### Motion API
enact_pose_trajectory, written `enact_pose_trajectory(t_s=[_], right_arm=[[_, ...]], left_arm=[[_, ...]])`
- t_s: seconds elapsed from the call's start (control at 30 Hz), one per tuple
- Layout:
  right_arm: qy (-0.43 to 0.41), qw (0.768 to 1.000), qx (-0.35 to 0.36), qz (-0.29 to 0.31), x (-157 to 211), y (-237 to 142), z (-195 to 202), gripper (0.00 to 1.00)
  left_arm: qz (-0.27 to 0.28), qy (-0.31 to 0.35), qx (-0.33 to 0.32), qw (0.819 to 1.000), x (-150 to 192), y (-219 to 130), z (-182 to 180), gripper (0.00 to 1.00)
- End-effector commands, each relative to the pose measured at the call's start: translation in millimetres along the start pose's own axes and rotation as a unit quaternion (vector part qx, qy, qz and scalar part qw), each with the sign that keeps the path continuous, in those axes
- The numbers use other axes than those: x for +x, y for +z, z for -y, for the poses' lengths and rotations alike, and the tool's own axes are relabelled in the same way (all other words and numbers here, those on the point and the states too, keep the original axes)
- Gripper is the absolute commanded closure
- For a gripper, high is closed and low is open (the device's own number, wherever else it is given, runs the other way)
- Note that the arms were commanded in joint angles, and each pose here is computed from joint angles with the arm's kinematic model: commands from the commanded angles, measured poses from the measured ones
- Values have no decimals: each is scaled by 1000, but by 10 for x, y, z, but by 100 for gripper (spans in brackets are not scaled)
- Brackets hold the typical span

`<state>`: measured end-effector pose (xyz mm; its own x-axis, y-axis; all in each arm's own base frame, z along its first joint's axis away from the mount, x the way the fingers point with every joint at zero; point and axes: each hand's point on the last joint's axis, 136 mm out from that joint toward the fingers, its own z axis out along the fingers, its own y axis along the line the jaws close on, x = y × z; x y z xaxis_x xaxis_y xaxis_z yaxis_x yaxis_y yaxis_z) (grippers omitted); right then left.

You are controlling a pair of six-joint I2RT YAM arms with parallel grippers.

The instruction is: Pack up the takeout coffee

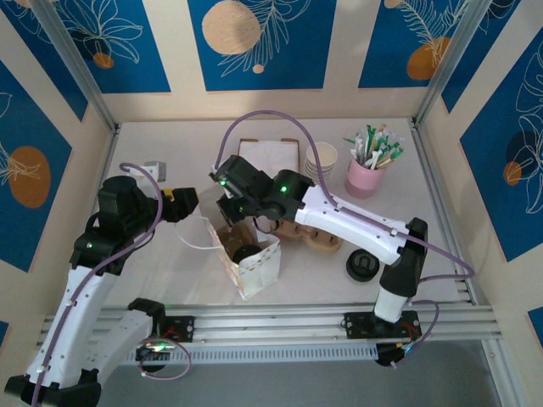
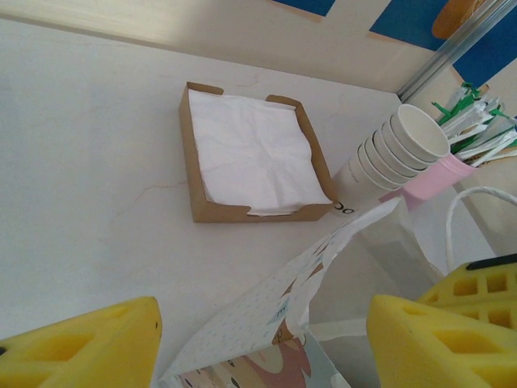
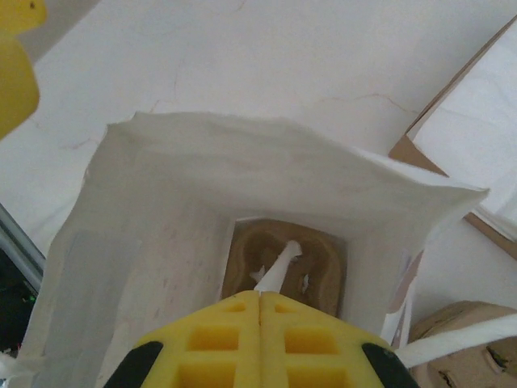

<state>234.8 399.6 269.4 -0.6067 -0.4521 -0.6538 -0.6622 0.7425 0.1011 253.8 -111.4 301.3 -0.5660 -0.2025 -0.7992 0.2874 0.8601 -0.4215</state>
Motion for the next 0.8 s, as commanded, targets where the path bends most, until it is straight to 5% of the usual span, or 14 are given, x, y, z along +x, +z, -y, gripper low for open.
enact_pose_trajectory(t_s=[0.0,0.27,0.47,0.77], right_arm=[[-11,999,21,-27,121,39,-4,98],[-24,1000,16,-9,13,-57,-101,87],[-30,999,12,20,-154,-277,-143,64],[-58,993,15,101,-495,-840,-149,61]], left_arm=[[14,6,1,1000,-92,-84,55,32],[15,7,-1,1000,-90,-107,50,32],[16,7,-5,1000,-86,-122,40,31],[24,11,-15,1000,-99,-176,14,31]])
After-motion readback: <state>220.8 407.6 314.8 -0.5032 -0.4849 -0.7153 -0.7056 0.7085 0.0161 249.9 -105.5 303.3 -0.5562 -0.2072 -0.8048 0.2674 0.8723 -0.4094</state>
